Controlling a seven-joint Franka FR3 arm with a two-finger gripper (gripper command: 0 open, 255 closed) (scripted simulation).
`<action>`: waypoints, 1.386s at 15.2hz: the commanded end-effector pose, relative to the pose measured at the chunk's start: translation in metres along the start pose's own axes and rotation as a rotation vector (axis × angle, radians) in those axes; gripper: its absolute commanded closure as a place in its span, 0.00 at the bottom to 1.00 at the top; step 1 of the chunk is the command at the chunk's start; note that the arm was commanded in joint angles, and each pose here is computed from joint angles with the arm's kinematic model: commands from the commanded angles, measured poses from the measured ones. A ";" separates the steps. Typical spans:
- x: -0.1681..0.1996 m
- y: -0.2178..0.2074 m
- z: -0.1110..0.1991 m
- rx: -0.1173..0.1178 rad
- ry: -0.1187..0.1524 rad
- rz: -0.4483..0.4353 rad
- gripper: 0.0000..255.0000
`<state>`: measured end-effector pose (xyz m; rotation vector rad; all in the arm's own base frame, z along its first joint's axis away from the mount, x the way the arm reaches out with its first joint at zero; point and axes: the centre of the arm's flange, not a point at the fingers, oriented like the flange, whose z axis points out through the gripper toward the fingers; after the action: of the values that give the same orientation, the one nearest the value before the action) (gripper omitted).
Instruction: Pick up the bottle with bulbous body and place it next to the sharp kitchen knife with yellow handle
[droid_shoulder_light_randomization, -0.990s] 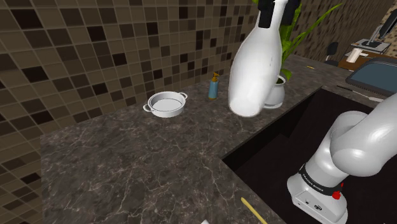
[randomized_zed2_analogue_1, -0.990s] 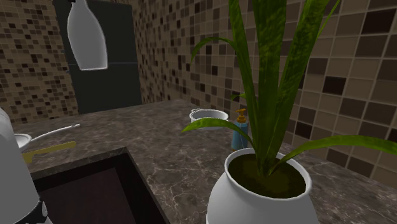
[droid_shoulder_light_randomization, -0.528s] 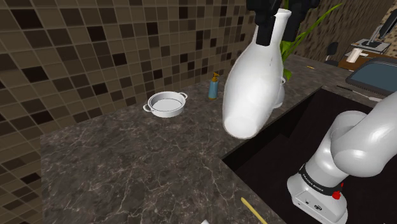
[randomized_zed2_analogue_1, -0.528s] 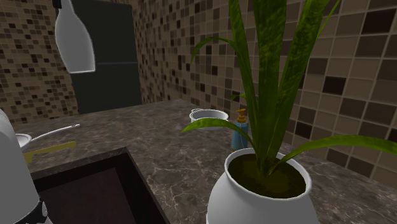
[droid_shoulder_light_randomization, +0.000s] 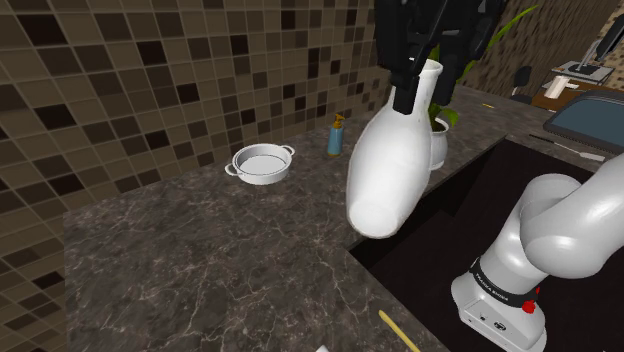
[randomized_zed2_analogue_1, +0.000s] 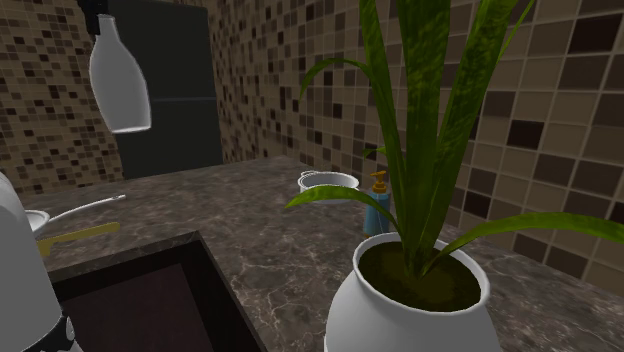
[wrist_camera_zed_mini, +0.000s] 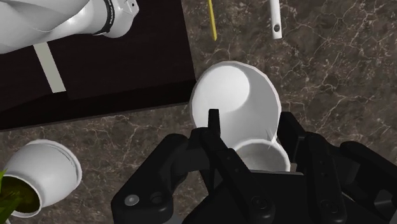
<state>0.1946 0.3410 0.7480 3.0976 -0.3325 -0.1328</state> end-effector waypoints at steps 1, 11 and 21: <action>0.002 0.000 0.010 0.001 0.000 0.000 1.00; 0.006 -0.002 0.062 0.001 0.000 0.000 1.00; 0.011 -0.004 0.115 0.001 0.000 0.000 1.00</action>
<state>0.1961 0.3394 0.6375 3.0976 -0.3325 -0.1330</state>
